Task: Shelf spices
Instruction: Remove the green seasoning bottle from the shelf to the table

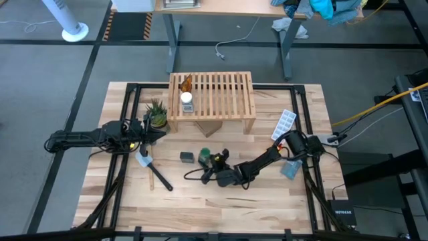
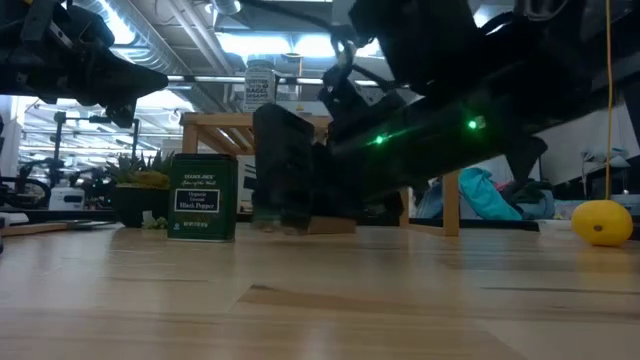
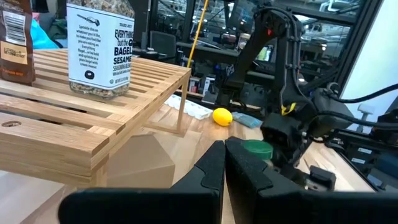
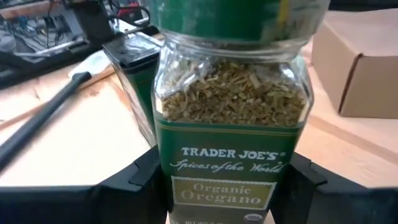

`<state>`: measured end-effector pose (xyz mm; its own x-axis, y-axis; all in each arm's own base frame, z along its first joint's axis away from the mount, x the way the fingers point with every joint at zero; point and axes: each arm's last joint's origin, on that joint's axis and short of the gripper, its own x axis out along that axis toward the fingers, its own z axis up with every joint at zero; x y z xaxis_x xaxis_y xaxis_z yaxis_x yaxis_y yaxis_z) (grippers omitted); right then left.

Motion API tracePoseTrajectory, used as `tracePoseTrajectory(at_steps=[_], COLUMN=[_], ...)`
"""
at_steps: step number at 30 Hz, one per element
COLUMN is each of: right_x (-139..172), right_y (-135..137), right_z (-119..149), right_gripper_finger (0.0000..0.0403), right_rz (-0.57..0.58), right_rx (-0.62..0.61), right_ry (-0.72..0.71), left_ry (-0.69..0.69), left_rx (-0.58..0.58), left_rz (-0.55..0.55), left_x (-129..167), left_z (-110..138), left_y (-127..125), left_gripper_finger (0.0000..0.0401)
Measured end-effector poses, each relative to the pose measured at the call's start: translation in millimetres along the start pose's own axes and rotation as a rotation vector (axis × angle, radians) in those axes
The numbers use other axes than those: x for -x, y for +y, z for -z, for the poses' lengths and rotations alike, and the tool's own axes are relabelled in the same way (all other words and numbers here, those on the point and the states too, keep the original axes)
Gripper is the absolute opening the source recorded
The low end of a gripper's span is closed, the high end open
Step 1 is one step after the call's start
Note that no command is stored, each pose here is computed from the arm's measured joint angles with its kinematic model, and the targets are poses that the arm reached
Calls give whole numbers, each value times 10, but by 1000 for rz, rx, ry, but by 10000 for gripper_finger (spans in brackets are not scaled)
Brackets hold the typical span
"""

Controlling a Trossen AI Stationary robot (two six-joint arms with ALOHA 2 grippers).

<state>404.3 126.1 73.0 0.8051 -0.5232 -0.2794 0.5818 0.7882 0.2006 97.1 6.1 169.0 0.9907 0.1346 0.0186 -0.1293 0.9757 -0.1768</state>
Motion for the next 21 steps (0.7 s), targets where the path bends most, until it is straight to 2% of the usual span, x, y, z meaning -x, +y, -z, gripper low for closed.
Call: tracePoseTrajectory(at_steps=[5, 10, 14, 17, 21], right_x=[-90, -177, -210, -212, -210], right_y=[-44, -90, -111, -112, -110], right_z=[-32, -63, -74, -73, -72], right_gripper_finger=[212, 309, 364, 383, 386], right_rz=[-49, -113, -136, -141, -142], right_rx=[-8, -22, -25, -25, -22], right_ry=[44, 92, 110, 114, 115], left_ry=[1, 0, 1, 0, 0], left_rx=[0, 0, 0, 0, 0], left_rz=[0, 0, 0, 0, 0], left_x=[0, 0, 0, 0, 0], left_z=[1, 1, 1, 1, 1], left_y=[0, 0, 0, 0, 0], left_gripper_finger=[5, 5, 5, 5, 5])
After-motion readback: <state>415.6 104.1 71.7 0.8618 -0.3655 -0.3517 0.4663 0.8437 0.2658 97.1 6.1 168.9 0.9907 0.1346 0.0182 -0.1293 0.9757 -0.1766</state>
